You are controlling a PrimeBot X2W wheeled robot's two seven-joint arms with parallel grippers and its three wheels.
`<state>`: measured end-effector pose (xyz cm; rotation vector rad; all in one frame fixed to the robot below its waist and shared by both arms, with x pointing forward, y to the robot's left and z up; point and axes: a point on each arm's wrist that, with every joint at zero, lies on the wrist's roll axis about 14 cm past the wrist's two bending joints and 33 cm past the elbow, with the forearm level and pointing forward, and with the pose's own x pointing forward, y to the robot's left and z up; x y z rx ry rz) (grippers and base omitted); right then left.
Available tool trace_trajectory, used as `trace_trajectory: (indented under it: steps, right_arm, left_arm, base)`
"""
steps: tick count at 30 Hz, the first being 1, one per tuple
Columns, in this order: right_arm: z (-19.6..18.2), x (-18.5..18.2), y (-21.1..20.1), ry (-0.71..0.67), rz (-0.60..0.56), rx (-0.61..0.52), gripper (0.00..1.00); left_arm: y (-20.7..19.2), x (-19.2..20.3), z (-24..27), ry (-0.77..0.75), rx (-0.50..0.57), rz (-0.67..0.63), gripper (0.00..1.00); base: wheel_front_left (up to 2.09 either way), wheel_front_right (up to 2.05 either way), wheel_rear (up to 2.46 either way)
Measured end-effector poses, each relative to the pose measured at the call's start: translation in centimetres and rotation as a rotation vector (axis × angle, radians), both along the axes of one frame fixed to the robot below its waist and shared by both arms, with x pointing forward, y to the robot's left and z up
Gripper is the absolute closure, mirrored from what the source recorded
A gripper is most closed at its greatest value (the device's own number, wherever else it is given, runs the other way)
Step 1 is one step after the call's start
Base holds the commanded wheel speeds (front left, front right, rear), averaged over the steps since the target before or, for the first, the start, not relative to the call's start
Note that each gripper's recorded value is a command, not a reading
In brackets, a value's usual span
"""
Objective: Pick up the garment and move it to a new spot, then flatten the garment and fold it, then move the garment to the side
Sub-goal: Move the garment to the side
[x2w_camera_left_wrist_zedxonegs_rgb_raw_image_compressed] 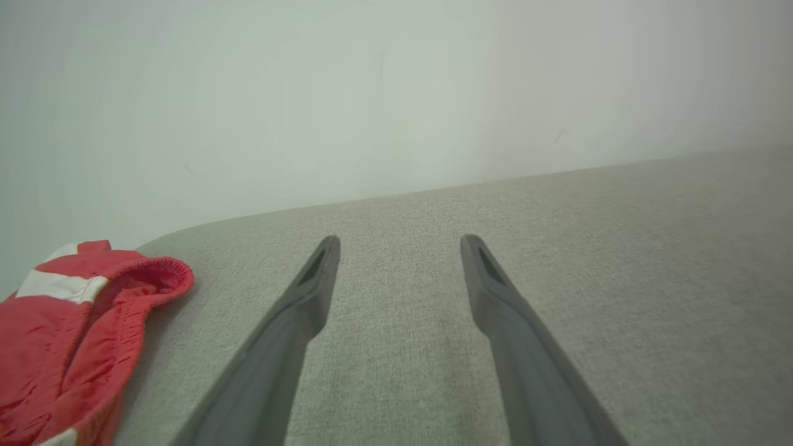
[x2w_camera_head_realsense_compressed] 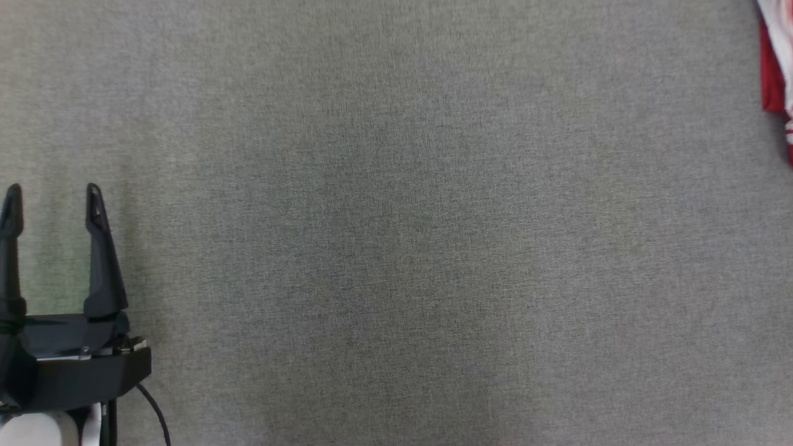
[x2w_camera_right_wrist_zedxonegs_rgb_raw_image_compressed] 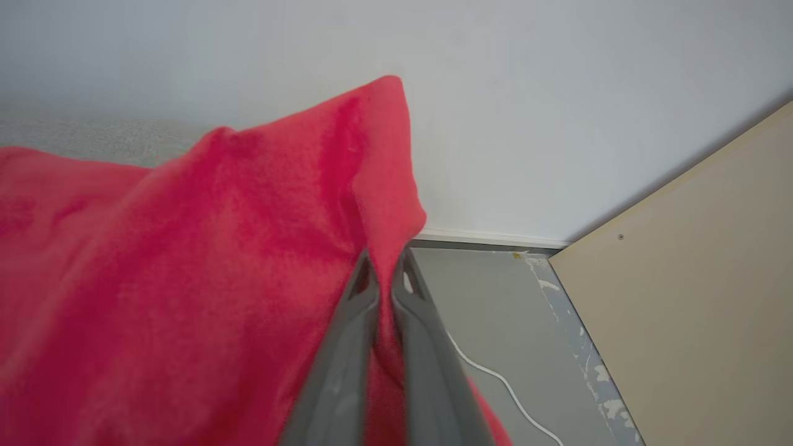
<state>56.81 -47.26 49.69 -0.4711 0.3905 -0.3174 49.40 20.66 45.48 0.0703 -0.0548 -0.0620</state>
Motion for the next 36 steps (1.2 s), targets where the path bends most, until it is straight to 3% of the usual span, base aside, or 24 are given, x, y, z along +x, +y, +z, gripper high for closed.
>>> trace_trajectory:
  steps: [1,2,9,18,24,36]
  right_arm:
    - [-0.2,0.1,0.0,-0.003,0.001,-0.003,0.25]
    - [-0.4,0.1,-0.2,0.002,-0.002,-0.008,0.0]
    - [1.9,0.2,-0.3,-0.063,0.012,-0.042,0.0]
    - [6.3,0.8,4.6,-0.259,0.152,0.008,0.0]
    - [7.7,-1.3,9.8,-0.375,0.273,0.099,0.0]
    - [5.2,-9.7,18.6,-0.433,0.389,0.292,0.0]
  left_arm:
    - [0.1,0.1,-0.3,0.005,0.002,0.002,0.0]
    - [0.1,0.1,-0.5,0.01,0.003,0.002,0.0]
    - [0.3,-0.3,-0.3,0.012,0.002,0.013,0.0]
    - [0.1,-2.1,0.2,0.033,-0.034,0.031,0.0]
    - [0.3,-4.1,1.0,0.041,-0.047,0.047,0.0]
    - [0.2,-9.0,3.5,0.018,-0.075,0.062,0.0]
  base:
    - [0.0,0.0,0.0]
    - [0.0,0.0,0.0]
    - [0.0,0.0,0.0]
    - [0.0,0.0,0.0]
    - [0.0,0.0,0.0]
    - [0.0,0.0,0.0]
